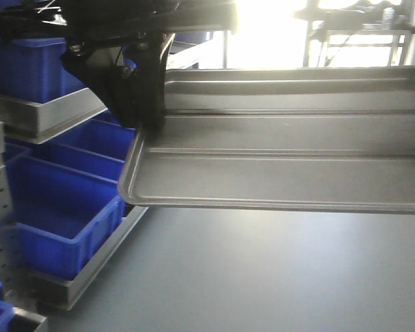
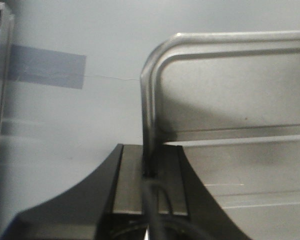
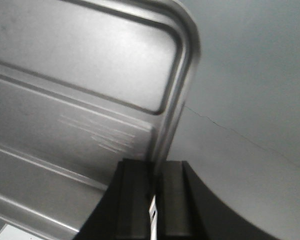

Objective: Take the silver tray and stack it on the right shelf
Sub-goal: 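Hold the tray level with both grippers while the base drives to another shelf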

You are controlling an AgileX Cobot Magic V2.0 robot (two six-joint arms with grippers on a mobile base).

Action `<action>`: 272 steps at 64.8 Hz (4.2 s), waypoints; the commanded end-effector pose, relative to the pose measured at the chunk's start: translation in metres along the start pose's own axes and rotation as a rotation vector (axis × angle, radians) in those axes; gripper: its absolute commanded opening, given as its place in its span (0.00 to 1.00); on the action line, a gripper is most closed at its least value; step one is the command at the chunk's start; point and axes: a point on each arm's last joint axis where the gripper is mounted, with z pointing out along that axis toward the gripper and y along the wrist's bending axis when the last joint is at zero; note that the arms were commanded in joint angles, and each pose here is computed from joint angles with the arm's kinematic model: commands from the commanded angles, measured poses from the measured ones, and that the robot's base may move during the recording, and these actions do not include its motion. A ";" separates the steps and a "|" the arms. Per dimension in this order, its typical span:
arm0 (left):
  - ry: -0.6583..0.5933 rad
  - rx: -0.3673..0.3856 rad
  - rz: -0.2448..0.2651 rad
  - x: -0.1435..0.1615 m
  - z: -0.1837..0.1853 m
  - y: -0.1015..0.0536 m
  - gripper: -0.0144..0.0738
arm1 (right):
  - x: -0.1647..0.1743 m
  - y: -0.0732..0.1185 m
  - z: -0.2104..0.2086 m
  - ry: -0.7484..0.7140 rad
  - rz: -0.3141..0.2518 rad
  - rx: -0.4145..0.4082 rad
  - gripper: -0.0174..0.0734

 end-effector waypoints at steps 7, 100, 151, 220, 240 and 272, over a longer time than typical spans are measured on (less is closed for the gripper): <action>-0.090 0.010 0.032 -0.007 -0.024 0.004 0.06 | -0.006 -0.002 -0.011 -0.060 -0.064 0.022 0.26; -0.077 0.006 0.028 -0.006 -0.024 0.004 0.06 | -0.006 -0.002 -0.011 -0.060 -0.064 0.022 0.26; -0.077 0.006 0.028 -0.006 -0.024 0.004 0.06 | -0.006 -0.002 -0.011 -0.060 -0.064 0.022 0.26; -0.076 0.004 0.026 -0.006 -0.024 0.005 0.06 | -0.006 -0.002 -0.012 -0.061 -0.063 0.022 0.26; -0.074 0.003 0.026 -0.006 -0.023 0.005 0.06 | -0.006 -0.002 -0.012 -0.061 -0.063 0.022 0.26; -0.072 0.001 0.027 -0.006 -0.022 0.004 0.06 | -0.006 -0.002 -0.012 -0.061 -0.063 0.022 0.26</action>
